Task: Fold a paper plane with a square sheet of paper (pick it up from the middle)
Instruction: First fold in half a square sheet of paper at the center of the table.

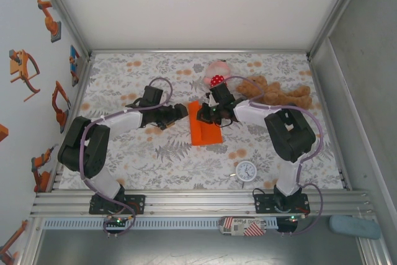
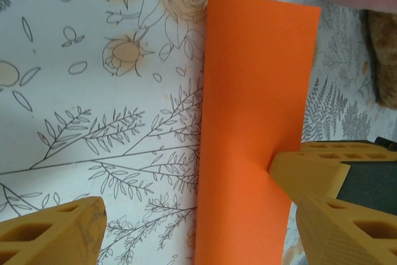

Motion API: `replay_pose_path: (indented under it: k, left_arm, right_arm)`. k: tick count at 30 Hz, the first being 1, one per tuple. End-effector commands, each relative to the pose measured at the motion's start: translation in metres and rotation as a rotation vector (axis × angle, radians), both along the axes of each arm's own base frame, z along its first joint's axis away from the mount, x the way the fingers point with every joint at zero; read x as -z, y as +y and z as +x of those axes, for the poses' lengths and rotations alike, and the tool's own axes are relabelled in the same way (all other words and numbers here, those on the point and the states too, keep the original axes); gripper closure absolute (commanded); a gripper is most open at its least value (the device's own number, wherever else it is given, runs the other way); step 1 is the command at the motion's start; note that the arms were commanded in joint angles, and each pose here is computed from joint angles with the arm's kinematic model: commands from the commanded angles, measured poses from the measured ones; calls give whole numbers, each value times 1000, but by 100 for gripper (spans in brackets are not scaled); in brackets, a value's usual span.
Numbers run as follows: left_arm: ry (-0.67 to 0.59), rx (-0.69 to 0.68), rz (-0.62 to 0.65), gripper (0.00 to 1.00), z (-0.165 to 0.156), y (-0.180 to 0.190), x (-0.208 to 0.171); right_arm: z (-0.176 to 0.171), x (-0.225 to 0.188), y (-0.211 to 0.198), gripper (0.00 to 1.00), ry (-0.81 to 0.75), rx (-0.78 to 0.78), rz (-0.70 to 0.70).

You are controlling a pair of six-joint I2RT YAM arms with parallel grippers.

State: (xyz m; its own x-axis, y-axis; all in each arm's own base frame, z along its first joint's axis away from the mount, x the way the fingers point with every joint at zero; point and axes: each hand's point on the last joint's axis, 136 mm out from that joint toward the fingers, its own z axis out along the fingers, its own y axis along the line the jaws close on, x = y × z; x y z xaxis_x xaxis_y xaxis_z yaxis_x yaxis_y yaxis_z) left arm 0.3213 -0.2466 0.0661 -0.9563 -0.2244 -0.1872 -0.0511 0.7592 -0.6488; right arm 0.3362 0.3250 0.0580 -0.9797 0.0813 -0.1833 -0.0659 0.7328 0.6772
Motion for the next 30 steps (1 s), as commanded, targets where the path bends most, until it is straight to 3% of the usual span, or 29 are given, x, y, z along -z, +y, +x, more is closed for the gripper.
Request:
replay_pose_path:
  k: [1,16,30]
  left_arm:
    - [1,-18,-7,20,8,-4,-3]
    - [64,30,-38,23,6,-36,8]
    - [129,109,-15,34,0,-79,21]
  right_arm:
    - [13,-12,-3,100,-53,8,2]
    - [18,9,-49,100,-51,52,-156]
    - [15,14,-71,100,-49,101,-241]
